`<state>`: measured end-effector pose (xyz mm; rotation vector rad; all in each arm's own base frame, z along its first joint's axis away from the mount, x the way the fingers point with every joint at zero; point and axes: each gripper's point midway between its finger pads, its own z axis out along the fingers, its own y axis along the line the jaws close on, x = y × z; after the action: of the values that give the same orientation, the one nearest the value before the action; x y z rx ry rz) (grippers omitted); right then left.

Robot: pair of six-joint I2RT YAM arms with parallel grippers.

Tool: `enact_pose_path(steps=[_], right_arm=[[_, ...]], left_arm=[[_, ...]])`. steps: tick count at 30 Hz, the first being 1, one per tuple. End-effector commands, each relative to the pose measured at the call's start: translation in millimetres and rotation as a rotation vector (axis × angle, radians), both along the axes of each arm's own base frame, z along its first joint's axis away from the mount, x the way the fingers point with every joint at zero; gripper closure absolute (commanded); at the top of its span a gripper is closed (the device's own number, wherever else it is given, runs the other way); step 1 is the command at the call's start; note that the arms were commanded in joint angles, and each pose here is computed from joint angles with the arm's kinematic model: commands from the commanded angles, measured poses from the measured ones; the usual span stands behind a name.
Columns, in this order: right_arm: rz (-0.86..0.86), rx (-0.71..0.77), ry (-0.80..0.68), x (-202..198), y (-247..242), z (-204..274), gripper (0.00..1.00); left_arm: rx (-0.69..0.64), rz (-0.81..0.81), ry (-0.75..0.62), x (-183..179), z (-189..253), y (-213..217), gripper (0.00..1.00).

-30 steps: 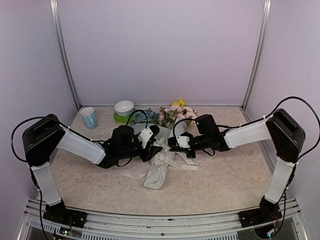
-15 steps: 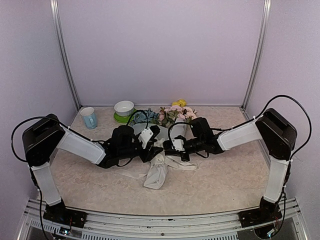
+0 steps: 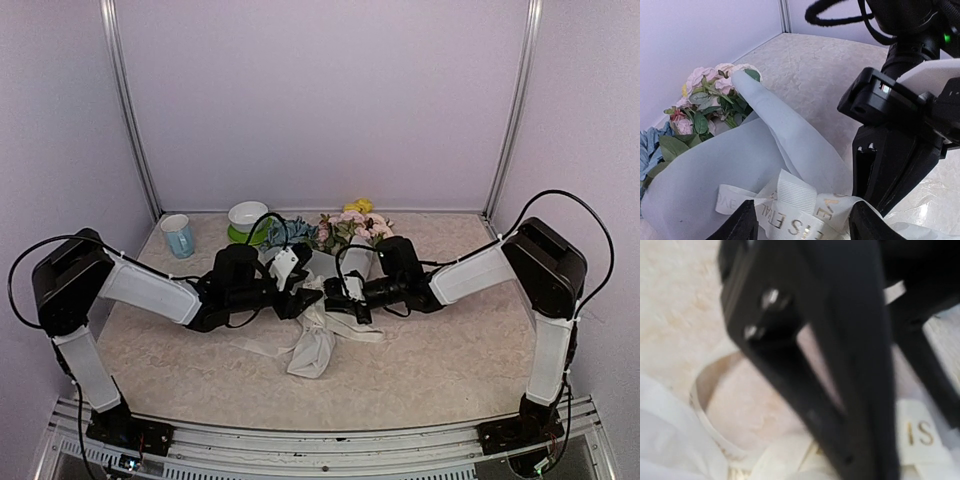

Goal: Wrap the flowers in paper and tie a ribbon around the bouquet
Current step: Cross the half-tied ribbon over the folded bouquet.

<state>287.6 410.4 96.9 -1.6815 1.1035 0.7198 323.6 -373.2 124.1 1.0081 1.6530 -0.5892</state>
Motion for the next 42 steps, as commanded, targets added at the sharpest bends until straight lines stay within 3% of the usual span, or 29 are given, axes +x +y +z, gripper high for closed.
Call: enact_pose_path(steps=[1,4,12,16,21,25,28,31,33,37,42], right_arm=[[0.049,0.081,0.038,-9.0,9.1,15.6,1.00],[0.029,0.074,0.045,-2.7,11.4,10.0,1.00],[0.056,0.032,0.093,-13.3,3.4,5.1,1.00],[0.074,0.030,0.129,-26.2,-3.9,4.8,1.00],[0.077,0.031,0.164,-21.8,2.1,7.2,1.00],[0.103,0.019,0.170,-27.5,0.1,5.3,1.00],[0.114,-0.005,0.199,-28.1,1.0,1.1,1.00],[0.102,-0.010,0.213,-23.1,4.5,0.1,1.00],[0.093,-0.013,0.217,-20.2,5.9,0.0,1.00],[0.087,-0.028,0.229,-17.9,6.7,-2.3,1.00],[0.067,-0.050,0.235,-15.4,6.1,-5.4,1.00]], left_arm=[[-0.012,-0.041,-0.008,-7.2,20.9,6.7,0.37],[0.010,-0.060,0.016,-12.0,20.5,9.2,0.30],[0.022,-0.098,0.054,-34.3,26.7,28.2,0.26],[0.103,-0.055,0.094,-24.0,6.6,31.5,0.21],[0.053,0.081,0.084,3.0,21.6,48.0,0.25],[0.006,0.006,0.046,-20.0,46.8,46.3,0.26],[0.013,-0.060,0.070,-39.9,43.9,47.0,0.37],[0.100,-0.167,0.154,-63.6,11.0,42.0,0.70],[0.186,-0.217,0.225,-75.4,-20.9,38.3,0.81],[0.226,-0.283,0.268,-80.3,-38.4,21.4,0.88],[0.197,-0.287,0.249,-76.3,-40.1,17.1,0.87]])
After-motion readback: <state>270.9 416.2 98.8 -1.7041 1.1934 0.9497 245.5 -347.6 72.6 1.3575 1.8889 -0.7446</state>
